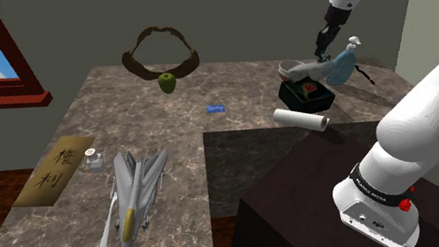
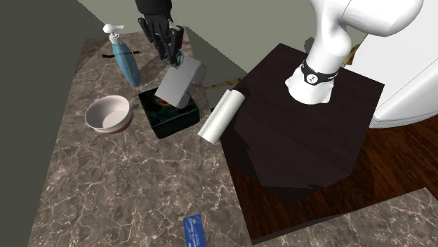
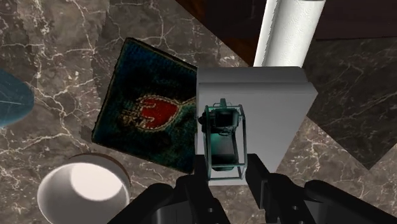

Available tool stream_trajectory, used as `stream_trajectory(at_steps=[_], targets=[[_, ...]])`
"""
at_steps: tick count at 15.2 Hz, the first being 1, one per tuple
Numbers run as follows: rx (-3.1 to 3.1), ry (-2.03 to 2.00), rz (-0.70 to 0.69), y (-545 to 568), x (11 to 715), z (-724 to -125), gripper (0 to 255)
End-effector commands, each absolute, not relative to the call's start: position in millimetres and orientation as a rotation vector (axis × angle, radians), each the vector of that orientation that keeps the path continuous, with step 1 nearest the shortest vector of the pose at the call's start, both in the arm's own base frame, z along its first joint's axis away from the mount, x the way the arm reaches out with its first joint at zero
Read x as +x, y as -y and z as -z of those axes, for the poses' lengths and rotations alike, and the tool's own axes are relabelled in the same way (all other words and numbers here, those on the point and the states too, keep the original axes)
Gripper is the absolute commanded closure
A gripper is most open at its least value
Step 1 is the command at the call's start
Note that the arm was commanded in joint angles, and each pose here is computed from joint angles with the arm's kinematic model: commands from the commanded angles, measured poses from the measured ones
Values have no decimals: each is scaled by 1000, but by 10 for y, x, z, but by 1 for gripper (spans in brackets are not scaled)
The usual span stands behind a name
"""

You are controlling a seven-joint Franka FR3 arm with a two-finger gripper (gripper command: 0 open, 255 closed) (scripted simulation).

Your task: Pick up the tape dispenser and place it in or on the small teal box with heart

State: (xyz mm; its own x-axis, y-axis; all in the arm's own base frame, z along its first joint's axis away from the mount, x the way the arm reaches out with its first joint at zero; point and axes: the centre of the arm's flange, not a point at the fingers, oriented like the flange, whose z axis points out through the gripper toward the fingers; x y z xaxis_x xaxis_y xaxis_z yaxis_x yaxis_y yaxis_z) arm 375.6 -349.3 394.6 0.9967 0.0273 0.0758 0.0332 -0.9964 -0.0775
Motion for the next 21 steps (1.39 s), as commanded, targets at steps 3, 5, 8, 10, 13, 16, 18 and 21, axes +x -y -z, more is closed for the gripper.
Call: stream_trajectory(at_steps=[3, 5, 8, 10, 13, 16, 18, 21], targets=[[-3060, 48, 115, 3832, 3282, -4048, 255], [-3060, 48, 115, 3832, 3282, -3942, 255], [-3060, 48, 115, 3832, 3282, -3784, 255], [-3060, 48, 115, 3832, 3282, -3678, 255], [-3060, 48, 115, 3832, 3282, -3520, 255], [-3060, 48, 115, 3832, 3282, -3362, 255], [-3060, 48, 115, 3832, 3282, -3256, 255], [-3060, 48, 115, 3832, 3282, -3098, 255]])
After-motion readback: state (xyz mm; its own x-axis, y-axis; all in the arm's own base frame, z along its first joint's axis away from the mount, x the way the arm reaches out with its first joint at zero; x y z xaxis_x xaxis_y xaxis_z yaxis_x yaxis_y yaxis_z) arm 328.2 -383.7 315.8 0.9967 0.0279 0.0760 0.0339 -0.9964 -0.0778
